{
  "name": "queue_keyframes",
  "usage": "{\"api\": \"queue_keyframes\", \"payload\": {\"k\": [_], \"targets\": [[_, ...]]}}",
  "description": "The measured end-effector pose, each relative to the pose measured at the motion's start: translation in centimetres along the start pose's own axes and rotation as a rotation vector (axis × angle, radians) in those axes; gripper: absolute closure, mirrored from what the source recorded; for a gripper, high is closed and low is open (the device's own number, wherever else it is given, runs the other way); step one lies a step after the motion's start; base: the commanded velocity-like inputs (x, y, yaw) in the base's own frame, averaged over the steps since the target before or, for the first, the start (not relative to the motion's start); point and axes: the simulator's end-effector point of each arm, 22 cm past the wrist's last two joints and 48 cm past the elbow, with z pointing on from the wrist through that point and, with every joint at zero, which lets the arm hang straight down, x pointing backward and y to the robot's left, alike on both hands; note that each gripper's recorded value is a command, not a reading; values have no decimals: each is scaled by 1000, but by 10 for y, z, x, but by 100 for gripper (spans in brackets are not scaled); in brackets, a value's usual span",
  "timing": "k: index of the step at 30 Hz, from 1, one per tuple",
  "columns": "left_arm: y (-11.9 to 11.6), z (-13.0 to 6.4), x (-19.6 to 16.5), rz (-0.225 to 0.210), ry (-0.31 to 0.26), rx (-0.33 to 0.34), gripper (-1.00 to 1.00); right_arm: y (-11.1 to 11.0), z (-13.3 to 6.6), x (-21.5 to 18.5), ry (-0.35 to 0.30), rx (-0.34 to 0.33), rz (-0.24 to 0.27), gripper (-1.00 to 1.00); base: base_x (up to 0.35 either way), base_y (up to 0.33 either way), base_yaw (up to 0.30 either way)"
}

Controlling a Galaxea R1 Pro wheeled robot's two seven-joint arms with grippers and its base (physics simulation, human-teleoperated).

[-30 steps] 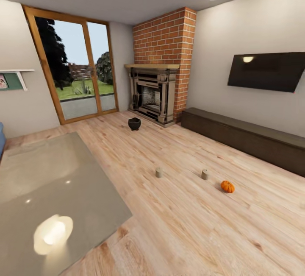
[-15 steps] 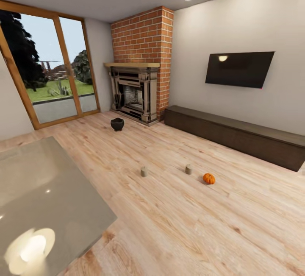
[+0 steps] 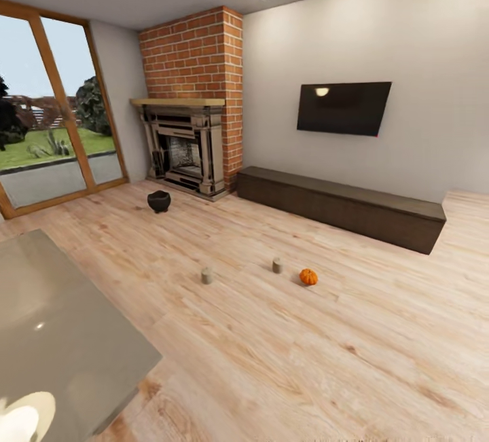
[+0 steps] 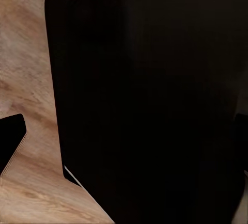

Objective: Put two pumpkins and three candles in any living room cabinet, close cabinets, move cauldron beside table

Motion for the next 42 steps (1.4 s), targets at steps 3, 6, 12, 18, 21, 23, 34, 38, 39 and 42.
{"api": "queue_keyframes", "payload": {"k": [3,6,12,18,21,23,34,38,39,42], "targets": [[0,0,1,0,2,0,-100,0,0,1,2,0,0,-100,0,0,-280],[0,0,1,0,3,0,-100,0,0,1,3,0,0,-100,0,0,-280],[0,0,2,0,6,0,-100,0,0,2,6,0,0,-100,0,0,-276],[0,0,3,0,8,0,-100,-1,0,3,8,1,-3,-100,0,0,-69],[0,0,4,0,11,0,-100,-2,0,4,10,2,-2,-100,0,0,-111],[0,0,5,-1,14,0,-100,-2,0,5,12,3,-2,-100,0,0,-124],[0,0,11,-1,28,-1,-100,-2,0,10,26,3,-1,-100,0,0,-141],[0,0,13,-1,33,-1,-100,-2,0,12,32,3,-1,-100,0,0,-170],[0,0,13,-1,35,-1,-100,-2,0,13,33,3,-1,-100,0,0,-187],[0,0,15,-1,38,-1,-100,-2,0,14,36,3,0,-100,0,0,-206]]}}
